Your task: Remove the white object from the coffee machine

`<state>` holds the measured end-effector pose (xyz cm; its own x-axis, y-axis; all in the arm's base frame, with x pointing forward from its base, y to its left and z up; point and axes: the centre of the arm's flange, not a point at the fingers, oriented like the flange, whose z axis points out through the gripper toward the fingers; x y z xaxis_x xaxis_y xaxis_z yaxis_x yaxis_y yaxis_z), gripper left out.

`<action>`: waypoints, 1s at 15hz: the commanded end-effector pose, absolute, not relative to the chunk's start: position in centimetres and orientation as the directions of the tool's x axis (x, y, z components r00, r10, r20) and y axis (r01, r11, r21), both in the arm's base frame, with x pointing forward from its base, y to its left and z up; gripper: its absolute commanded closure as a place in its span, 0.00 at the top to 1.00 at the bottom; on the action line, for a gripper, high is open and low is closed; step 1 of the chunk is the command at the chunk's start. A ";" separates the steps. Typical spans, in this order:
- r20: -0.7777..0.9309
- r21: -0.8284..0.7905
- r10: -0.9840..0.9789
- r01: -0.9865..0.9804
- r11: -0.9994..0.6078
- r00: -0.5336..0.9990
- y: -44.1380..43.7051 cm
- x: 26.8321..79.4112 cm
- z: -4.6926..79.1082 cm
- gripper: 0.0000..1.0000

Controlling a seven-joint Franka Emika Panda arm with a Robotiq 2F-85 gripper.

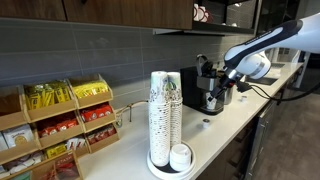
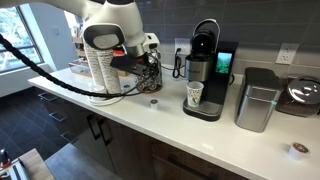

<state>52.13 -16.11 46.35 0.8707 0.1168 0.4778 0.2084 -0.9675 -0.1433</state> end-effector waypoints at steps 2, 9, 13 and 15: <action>0.422 -0.152 0.117 0.198 -0.968 0.899 -15.2 49.9 49.5 1.00; 0.346 -0.009 0.192 0.208 -0.978 0.918 -14.4 48.2 52.1 1.00; 0.325 0.039 0.213 0.212 -0.976 0.921 -13.9 47.3 53.1 1.00; 0.345 0.039 0.218 0.219 -0.975 0.913 -14.4 48.6 53.0 1.00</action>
